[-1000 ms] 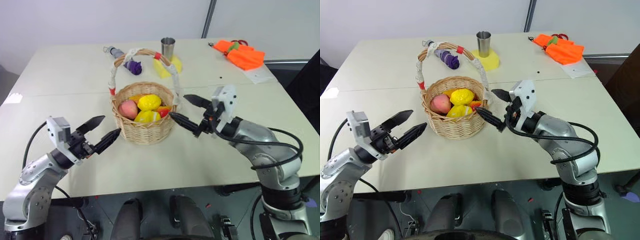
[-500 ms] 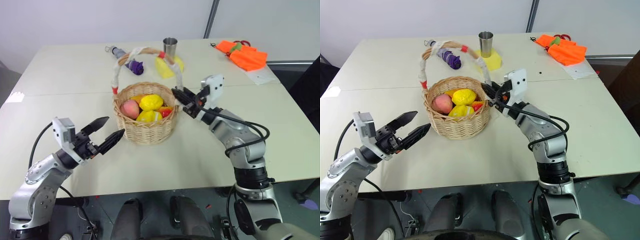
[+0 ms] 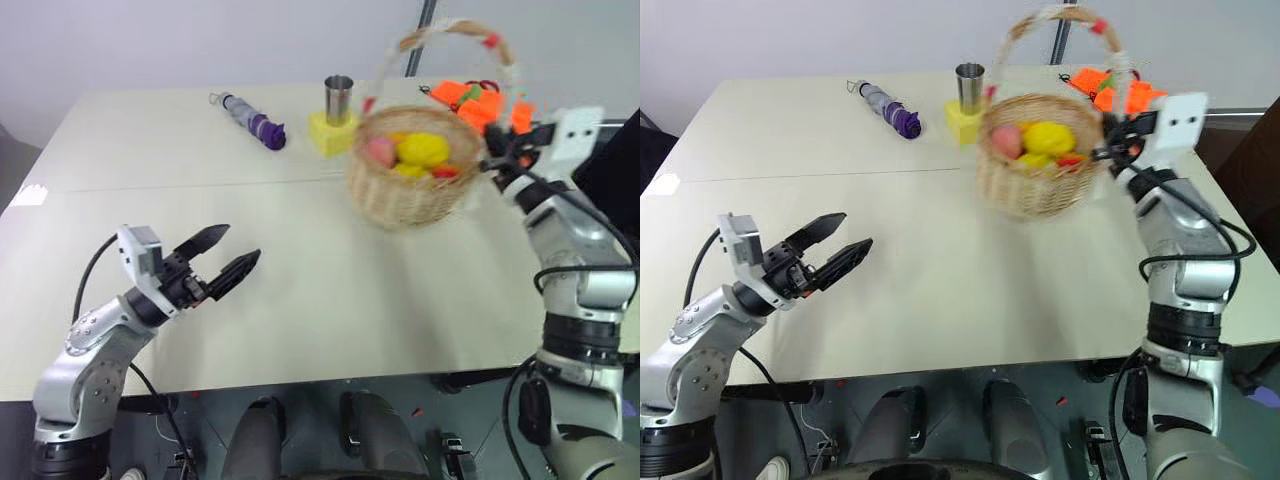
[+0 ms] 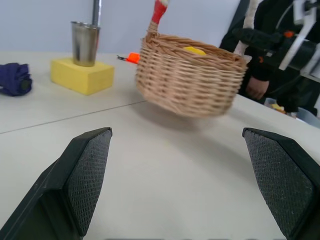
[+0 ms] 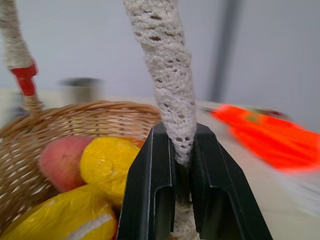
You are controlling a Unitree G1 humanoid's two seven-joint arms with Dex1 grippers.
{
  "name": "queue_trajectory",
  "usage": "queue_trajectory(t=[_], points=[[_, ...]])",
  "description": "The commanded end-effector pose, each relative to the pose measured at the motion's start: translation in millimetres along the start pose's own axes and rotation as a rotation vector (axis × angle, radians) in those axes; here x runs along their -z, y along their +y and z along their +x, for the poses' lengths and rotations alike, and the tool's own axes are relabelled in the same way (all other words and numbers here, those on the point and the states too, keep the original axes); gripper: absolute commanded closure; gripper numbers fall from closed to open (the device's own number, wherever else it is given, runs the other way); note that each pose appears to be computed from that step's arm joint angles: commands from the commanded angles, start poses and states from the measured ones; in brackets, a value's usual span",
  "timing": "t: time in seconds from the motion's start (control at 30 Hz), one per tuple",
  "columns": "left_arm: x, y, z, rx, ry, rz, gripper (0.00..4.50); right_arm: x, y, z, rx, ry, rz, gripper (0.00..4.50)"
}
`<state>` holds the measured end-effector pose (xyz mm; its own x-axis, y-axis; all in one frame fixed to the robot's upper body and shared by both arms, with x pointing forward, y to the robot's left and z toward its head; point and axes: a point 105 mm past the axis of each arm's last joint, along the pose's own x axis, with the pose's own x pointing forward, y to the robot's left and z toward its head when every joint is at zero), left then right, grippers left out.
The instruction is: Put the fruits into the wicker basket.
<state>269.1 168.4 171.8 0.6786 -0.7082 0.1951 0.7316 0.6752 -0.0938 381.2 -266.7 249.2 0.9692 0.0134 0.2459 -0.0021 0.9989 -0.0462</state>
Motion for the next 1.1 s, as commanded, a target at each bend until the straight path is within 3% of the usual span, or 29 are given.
queue_trajectory(t=[0.03, 0.1, 0.37, 0.6, 0.7, 0.9, 1.1], points=[[-5, -4, 6, 0.026, -0.029, 0.025, 0.00, -6, -28, 5, 0.128, -0.031, -0.016, 4.46], [-5, -5, 8, 0.030, -0.030, 0.024, 0.00, 0, -33, 7, 0.136, -0.022, 0.007, 4.46], [-4, -5, 8, 0.014, -0.026, 0.025, 0.00, 1, -46, -6, 0.133, -0.035, -0.027, 0.68], [10, 25, -13, -0.170, 0.040, 0.049, 0.00, -9, -42, -53, -0.041, -0.097, -0.075, 0.68], [20, 46, -29, -0.299, 0.099, 0.080, 0.00, -4, -22, -69, -0.192, -0.069, -0.037, 0.68], [26, 69, -51, -0.438, 0.131, 0.140, 0.00, 33, 52, -97, -0.581, 0.082, -0.028, 0.68], [37, 76, -65, -0.532, 0.159, 0.184, 0.00, 68, 83, -91, -0.648, 0.139, -0.042, 0.68]])
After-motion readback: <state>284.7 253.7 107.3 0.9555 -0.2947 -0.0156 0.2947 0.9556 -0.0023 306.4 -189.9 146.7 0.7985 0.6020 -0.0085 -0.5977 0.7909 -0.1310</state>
